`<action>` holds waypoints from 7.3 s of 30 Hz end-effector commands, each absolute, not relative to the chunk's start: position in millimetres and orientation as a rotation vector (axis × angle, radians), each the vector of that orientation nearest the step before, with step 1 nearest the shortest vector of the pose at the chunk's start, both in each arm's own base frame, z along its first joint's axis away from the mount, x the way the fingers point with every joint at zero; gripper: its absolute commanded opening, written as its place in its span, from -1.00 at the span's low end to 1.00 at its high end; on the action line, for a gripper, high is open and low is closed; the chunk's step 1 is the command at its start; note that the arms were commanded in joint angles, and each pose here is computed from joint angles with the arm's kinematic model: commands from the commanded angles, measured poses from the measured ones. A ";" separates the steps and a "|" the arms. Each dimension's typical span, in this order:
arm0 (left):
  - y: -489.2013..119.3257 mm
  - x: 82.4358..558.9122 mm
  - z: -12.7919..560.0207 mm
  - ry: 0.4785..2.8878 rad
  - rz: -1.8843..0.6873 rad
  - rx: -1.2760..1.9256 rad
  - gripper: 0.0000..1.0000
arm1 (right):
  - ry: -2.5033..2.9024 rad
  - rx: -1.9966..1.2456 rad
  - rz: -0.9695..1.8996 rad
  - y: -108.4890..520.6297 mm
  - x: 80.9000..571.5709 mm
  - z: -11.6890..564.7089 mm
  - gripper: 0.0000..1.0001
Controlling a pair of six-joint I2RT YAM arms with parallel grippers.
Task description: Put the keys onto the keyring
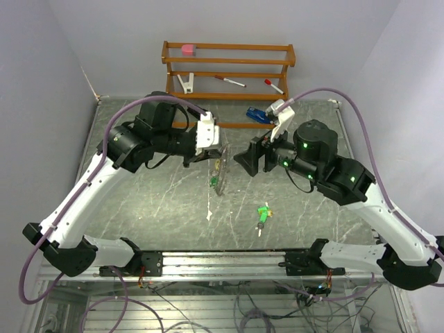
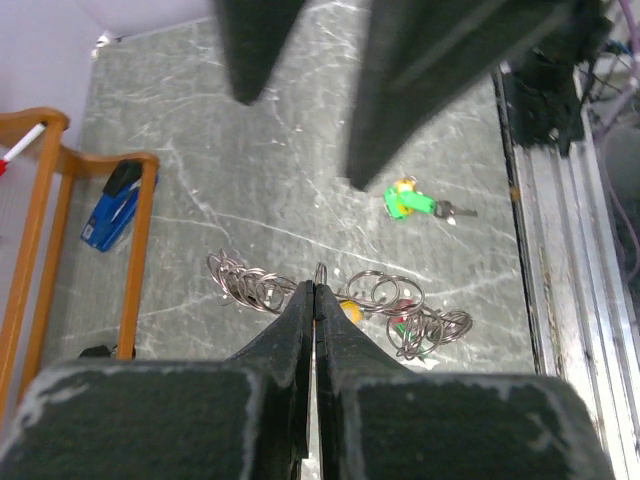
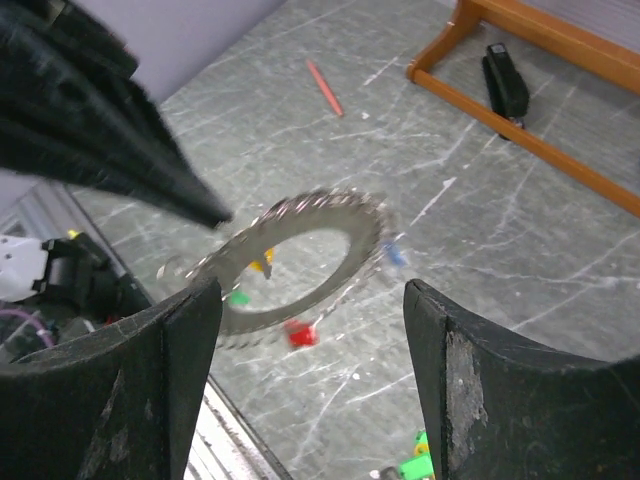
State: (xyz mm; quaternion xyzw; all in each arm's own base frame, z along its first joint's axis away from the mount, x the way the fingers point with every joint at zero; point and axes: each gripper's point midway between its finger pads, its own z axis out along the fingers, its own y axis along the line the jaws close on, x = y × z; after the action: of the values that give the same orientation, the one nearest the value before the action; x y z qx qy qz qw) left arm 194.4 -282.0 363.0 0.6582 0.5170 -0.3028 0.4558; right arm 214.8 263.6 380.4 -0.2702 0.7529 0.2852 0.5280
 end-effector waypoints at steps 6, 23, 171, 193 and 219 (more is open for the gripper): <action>-289.5 241.0 416.2 1.397 -0.692 1.214 -0.86 | 1.741 -0.667 0.895 281.8 192.3 376.7 0.54; -293.8 264.5 424.9 1.489 -0.700 1.037 -0.86 | 1.753 -0.540 0.866 310.4 233.3 372.3 0.97; -282.1 189.5 329.7 1.615 -1.032 1.504 -0.86 | 1.896 -0.359 0.722 268.8 247.2 305.3 0.00; -243.4 306.1 234.1 1.877 -0.585 1.471 -0.86 | 2.041 -0.220 0.459 197.6 271.6 259.6 0.79; -222.0 314.9 269.3 1.824 -0.558 1.364 -0.86 | 2.086 -0.219 0.491 195.7 272.2 240.2 0.82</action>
State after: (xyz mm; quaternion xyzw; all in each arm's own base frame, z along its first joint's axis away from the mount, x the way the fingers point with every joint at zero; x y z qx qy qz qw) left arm 303.4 -237.7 221.8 0.5472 0.7325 -0.2566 0.3133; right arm 271.1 194.5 236.8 -0.0887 0.8574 0.1932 0.4687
